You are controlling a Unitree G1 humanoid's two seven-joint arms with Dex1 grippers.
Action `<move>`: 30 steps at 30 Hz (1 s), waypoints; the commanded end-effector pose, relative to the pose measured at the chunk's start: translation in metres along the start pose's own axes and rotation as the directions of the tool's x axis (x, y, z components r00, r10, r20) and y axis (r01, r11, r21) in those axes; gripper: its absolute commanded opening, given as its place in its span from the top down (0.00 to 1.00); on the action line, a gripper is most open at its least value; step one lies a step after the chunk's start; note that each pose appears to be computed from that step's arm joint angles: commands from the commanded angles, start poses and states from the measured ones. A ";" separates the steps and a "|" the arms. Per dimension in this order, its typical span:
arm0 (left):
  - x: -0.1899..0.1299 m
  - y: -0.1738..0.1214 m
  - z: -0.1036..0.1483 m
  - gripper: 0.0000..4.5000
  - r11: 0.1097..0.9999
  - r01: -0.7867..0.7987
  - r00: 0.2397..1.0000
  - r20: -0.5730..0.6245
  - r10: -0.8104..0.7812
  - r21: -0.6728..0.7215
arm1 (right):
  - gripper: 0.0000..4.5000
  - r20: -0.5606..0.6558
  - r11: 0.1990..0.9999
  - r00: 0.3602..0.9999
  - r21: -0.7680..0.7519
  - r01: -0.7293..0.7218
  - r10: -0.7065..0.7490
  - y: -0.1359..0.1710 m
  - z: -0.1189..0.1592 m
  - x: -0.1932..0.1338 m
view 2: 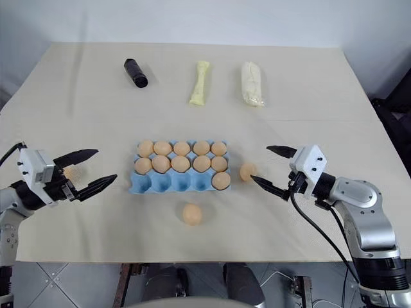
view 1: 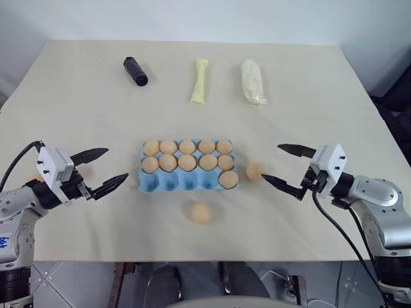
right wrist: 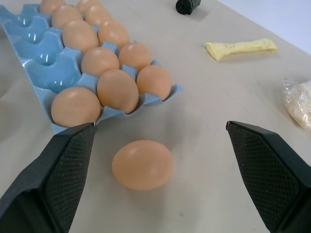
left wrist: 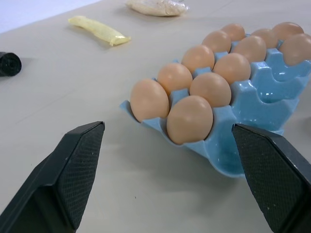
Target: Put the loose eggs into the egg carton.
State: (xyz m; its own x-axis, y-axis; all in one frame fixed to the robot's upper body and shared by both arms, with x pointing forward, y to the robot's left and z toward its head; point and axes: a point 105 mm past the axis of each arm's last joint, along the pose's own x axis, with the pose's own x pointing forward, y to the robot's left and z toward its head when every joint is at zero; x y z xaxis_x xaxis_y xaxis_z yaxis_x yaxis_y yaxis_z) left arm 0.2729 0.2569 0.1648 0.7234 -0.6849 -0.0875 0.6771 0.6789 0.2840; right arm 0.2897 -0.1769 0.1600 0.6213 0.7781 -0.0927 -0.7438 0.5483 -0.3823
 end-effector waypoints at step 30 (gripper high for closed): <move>0.038 -0.063 -0.005 0.01 0.941 0.328 0.944 0.007 -0.329 0.086 | 0.00 -0.115 0.987 0.980 0.018 -0.162 0.163 -0.008 -0.054 0.028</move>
State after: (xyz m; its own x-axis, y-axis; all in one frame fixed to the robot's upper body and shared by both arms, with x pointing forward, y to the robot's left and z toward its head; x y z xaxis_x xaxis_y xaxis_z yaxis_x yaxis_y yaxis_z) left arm 0.2588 0.1909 0.1321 0.4624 -0.8675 -0.1837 0.8684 0.4012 0.2912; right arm 0.3228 -0.1760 0.1090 0.5236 0.8104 -0.2630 -0.8386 0.4357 -0.3269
